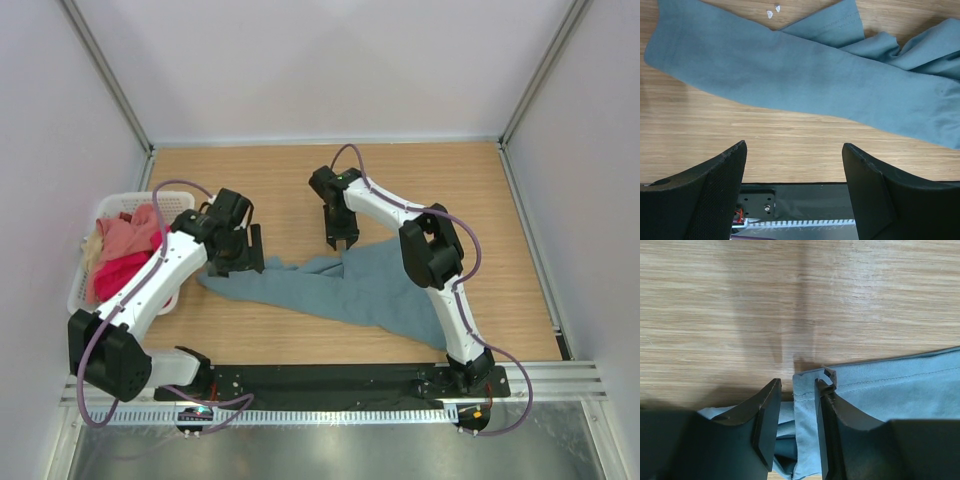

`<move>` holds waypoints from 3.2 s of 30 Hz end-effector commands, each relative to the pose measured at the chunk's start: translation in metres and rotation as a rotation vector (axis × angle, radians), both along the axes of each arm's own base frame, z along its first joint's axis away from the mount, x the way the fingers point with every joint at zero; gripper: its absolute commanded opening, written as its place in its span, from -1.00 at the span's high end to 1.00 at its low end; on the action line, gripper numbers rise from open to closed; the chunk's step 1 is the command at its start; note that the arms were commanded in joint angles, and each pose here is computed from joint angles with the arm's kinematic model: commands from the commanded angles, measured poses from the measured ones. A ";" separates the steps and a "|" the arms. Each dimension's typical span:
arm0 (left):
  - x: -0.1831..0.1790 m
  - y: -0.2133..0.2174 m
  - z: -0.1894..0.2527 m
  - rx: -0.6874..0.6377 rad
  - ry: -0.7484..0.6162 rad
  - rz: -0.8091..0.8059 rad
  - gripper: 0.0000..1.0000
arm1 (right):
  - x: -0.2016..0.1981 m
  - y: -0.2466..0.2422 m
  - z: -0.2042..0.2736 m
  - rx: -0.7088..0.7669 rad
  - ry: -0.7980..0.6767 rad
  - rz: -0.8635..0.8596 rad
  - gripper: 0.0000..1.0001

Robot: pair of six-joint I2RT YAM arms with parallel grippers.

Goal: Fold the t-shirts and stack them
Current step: Flatten the tshirt out

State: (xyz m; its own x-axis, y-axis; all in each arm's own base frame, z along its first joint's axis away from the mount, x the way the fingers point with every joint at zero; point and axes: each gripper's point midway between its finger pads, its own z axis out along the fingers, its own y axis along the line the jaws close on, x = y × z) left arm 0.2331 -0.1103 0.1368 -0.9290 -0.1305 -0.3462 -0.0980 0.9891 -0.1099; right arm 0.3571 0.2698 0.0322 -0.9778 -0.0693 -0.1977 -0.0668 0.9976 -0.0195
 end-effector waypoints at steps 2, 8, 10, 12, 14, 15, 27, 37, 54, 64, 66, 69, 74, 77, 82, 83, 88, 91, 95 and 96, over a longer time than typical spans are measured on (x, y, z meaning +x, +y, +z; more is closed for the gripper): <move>0.005 -0.002 0.011 -0.034 -0.048 -0.012 -0.55 | -0.002 -0.002 0.003 -0.011 -0.013 0.005 0.23; 0.006 -0.002 0.010 -0.041 -0.042 -0.010 -0.56 | 0.005 -0.002 0.003 -0.012 -0.033 0.020 0.59; 0.006 0.000 0.011 -0.042 -0.043 -0.006 -0.56 | 0.007 -0.005 0.002 -0.022 -0.031 0.017 0.76; 0.006 0.001 0.013 -0.043 -0.046 0.004 -0.57 | 0.011 -0.009 0.004 -0.030 -0.035 0.014 0.91; 0.006 0.003 0.015 -0.041 -0.049 0.013 -0.58 | 0.015 -0.016 0.012 -0.042 -0.056 0.012 0.98; 0.007 0.005 0.016 -0.036 -0.054 0.019 -0.61 | 0.016 -0.022 0.016 -0.062 -0.067 0.009 0.98; 0.031 -0.001 0.009 -0.071 -0.007 0.039 -0.53 | -0.083 -0.116 0.126 -0.068 -0.171 -0.081 0.98; 0.051 -0.037 -0.007 -0.226 0.058 0.088 -0.58 | -0.217 -0.188 0.138 0.064 -0.164 -0.299 0.98; 0.062 -0.052 -0.049 0.000 0.121 -0.004 -0.65 | -0.263 -0.153 0.088 0.293 0.034 -0.197 0.97; 0.114 -0.038 -0.074 0.153 0.098 -0.019 -0.52 | -0.257 -0.155 0.094 0.259 0.023 -0.151 0.97; 0.118 -0.036 -0.083 0.165 0.114 -0.019 -0.50 | -0.257 -0.158 0.094 0.251 0.021 -0.154 0.98; 0.120 -0.037 -0.095 0.159 0.149 -0.012 -0.41 | -0.255 -0.162 0.096 0.234 0.003 -0.161 0.98; 0.111 -0.036 -0.110 0.150 0.176 0.006 -0.09 | -0.244 -0.172 0.101 0.169 -0.056 -0.174 0.97; 0.111 -0.037 -0.113 0.145 0.181 0.005 0.27 | -0.234 -0.177 0.104 0.128 -0.079 -0.171 0.97; 0.121 -0.033 -0.103 0.163 0.158 0.010 0.99 | -0.215 -0.173 0.111 0.117 -0.114 -0.177 0.97; 0.126 -0.031 -0.097 0.166 0.141 0.015 1.00 | -0.206 -0.173 0.112 0.117 -0.125 -0.188 0.97; 0.169 -0.039 -0.020 0.110 -0.029 0.049 1.00 | -0.145 -0.175 0.135 0.158 -0.141 -0.259 0.97; 0.199 -0.056 0.049 -0.031 -0.169 0.087 0.99 | -0.086 -0.177 0.169 0.173 -0.225 -0.299 0.98; 0.227 -0.070 0.143 -0.240 -0.369 0.132 0.99 | -0.015 -0.180 0.222 0.141 -0.327 -0.313 0.97; 0.234 -0.066 0.169 -0.304 -0.432 0.167 0.99 | 0.018 -0.181 0.256 0.158 -0.417 -0.317 0.97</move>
